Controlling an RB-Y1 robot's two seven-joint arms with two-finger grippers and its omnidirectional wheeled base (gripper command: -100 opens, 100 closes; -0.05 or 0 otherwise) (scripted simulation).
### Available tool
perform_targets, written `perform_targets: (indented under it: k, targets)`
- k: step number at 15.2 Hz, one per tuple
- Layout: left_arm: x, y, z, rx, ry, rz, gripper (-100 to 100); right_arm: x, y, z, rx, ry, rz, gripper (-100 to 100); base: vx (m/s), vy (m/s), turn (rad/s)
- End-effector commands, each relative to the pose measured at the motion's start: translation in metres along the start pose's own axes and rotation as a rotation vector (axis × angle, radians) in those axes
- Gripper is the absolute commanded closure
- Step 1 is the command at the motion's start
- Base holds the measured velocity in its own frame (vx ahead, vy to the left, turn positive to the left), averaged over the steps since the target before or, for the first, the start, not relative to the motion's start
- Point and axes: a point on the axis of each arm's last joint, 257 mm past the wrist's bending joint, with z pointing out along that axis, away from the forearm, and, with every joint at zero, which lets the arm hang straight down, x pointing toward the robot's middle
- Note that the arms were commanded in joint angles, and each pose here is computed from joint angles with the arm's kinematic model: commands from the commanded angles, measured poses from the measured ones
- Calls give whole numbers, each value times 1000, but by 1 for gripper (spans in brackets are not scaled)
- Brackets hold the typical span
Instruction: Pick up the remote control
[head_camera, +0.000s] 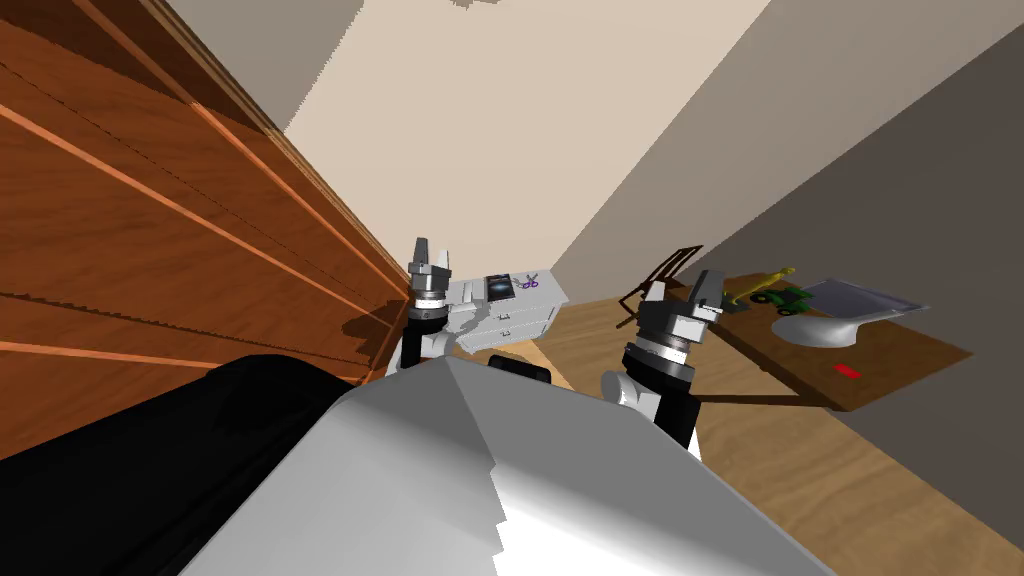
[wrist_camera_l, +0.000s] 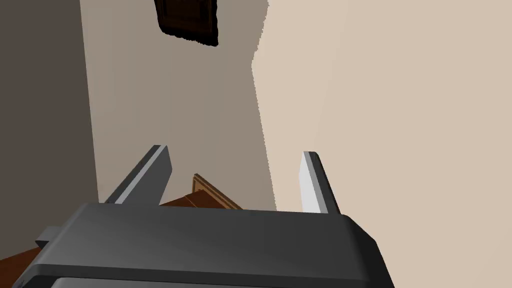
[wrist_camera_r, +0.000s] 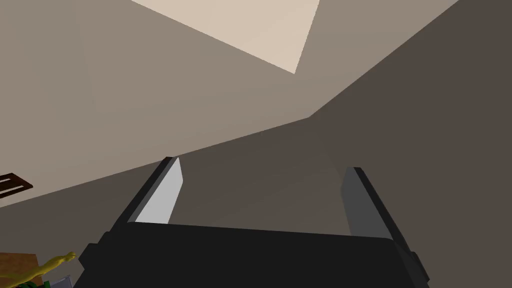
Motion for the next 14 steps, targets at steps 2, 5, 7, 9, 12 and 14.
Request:
perform_targets:
  k: [2, 5, 7, 9, 12, 14]
  targets:
    - [1, 18, 0, -58, 39, -4, -100, 0, 0, 0, 0, 0, 0, 0, -26, 1, -192]
    - [-3, 36, -2, -116, 52, -14, -100, 0, 0, 0, 0, 0, 0, 0, -41, 10, -205]
    - [-6, 48, -3, -160, 55, -21, -100, 0, 0, 0, 0, 0, 0, 0, -40, 10, -213]
    - [-10, 60, -5, -199, 55, -29, -100, 0, 0, 0, 0, 0, 0, 0, -33, 7, -182]
    - [-15, 75, -8, -251, 53, -38, -100, 0, 0, 0, 0, 0, 0, 0, -31, 7, -214]
    - [-21, 90, -12, -303, 48, -48, -100, 0, 0, 0, 0, 0, 0, 0, -37, 12, -238]
